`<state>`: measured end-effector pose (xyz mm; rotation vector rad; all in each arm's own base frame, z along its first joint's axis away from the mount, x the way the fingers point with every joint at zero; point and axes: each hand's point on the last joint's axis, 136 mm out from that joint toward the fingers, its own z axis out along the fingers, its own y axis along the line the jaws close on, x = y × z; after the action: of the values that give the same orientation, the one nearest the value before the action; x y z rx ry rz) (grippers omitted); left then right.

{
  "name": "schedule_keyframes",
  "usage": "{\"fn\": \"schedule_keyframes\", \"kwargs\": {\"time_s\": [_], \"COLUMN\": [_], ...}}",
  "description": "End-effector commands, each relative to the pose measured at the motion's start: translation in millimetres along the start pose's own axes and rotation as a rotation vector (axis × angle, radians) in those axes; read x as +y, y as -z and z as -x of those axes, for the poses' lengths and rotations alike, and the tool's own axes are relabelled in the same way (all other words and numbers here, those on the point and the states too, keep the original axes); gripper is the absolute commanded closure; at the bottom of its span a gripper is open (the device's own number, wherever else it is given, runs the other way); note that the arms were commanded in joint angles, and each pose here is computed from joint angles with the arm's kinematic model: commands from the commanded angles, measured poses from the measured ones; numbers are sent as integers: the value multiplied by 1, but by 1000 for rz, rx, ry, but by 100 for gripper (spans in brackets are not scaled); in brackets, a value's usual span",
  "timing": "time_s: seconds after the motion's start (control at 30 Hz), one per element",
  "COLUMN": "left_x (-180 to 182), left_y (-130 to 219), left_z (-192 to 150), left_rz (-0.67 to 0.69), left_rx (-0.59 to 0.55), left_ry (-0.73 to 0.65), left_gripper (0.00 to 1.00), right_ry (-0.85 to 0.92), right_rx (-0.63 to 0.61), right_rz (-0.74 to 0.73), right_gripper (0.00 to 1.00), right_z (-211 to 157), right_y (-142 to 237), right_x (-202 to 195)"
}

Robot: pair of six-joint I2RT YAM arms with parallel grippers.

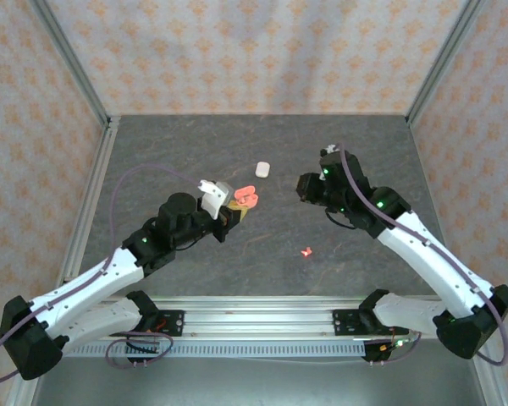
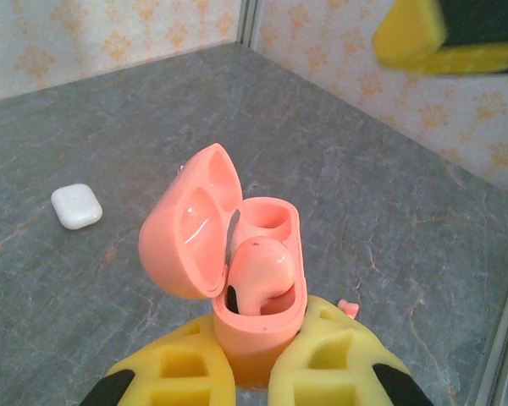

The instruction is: Insert the wireless bluetooth earbuds into the charging case

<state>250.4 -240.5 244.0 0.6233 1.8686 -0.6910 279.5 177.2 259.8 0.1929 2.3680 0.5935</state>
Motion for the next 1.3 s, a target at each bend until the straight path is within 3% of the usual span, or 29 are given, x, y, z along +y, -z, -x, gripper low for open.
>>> {"fn": "schedule_keyframes", "kwargs": {"time_s": [0.0,0.13,0.4,0.53,0.7,0.93,1.27], "left_x": [1,3,3,1,-2,-2,-1], "left_y": [-1,-3,-13,-20,-25,-26,-24], "left_z": [-4,-11,-15,-15,-15,-14,-19], "left_rz": [9,13,6,-7,-22,-24,-15], "left_rx": [0,14,30,42,57,61,71], "left_ry": [6,21,35,41,42,38,39], "left_gripper": [100,100,100,100,100,100,100], "right_ry": [-102,-201,-291,-360,-386,-356,-237], "right_rx": [167,279,492,521,502,534,513], "right_rz": [-158,-188,-262,-274,-239,-257,-300], "right_gripper": [79,79,78,74,65,64,76], "right_z": [-42,-79,-155,-179,-187,-194,-169], "right_y": [-23,-49,-74,-76,-84,-97,-106], "right_x": [-62,-99,-135,-141,-132,-128,-124]}}
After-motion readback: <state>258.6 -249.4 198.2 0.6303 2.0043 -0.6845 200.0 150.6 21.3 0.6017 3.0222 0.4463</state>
